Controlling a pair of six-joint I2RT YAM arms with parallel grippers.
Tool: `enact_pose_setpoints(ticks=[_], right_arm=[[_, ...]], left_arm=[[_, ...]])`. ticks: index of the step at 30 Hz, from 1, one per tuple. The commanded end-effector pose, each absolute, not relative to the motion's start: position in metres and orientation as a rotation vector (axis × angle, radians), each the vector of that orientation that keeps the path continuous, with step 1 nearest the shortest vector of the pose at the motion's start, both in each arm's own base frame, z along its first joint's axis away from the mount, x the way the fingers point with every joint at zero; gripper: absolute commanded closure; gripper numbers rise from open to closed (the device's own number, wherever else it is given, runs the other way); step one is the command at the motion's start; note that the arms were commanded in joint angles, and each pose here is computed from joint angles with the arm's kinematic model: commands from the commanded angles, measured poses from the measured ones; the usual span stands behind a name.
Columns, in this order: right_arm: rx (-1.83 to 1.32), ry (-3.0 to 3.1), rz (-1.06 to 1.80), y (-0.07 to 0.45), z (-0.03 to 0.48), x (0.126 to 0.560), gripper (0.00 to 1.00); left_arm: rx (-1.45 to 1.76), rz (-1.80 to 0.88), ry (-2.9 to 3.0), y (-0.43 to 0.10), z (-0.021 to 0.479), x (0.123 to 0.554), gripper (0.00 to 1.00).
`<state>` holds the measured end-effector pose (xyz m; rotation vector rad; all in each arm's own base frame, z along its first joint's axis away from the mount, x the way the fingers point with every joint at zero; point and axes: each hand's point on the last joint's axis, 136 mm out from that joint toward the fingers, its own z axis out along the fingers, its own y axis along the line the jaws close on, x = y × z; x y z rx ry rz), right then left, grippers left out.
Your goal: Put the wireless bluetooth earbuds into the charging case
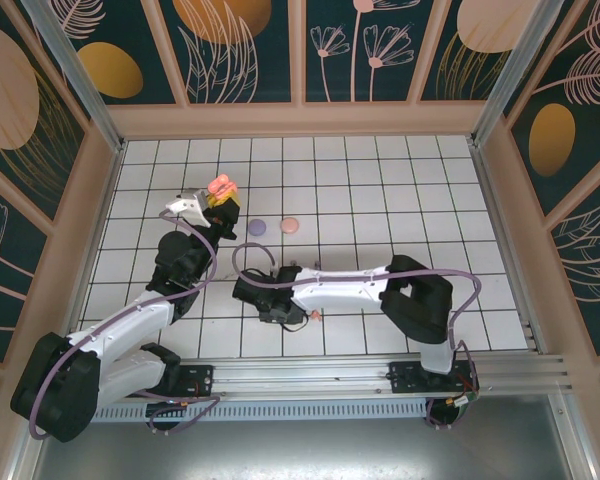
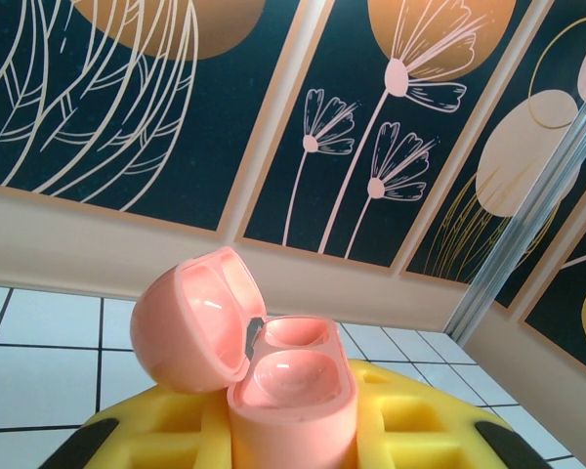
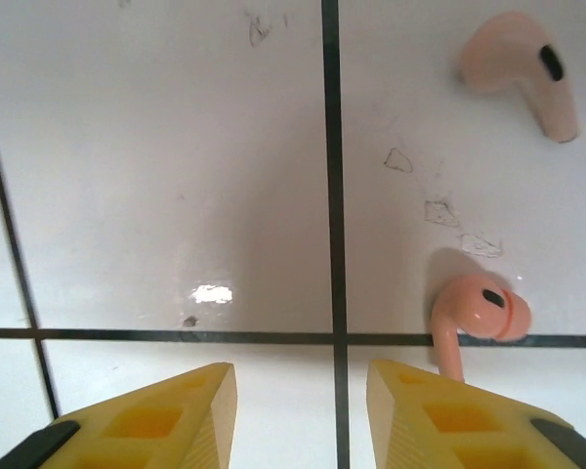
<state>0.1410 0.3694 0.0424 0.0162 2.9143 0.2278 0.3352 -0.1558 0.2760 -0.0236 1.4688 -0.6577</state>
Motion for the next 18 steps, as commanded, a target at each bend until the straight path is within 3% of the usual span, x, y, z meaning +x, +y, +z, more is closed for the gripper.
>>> enact_pose_setpoints(ticks=[1,7,18], right_arm=[[0.118,2.889,0.156,0.348,0.061,0.144,0.58],[0.226,2.905,0.069,0.323,0.046,0.148,0.45],[0.289,2.916,0.044,0.320,0.031,0.159,0.44]], left_arm=[[-0.032,-0.668,1.412,-0.155,0.295,0.335,1.00],[-0.030,-0.676,1.407,-0.156,0.296,0.335,1.00],[-0.028,-0.681,1.407,-0.157,0.295,0.335,1.00]])
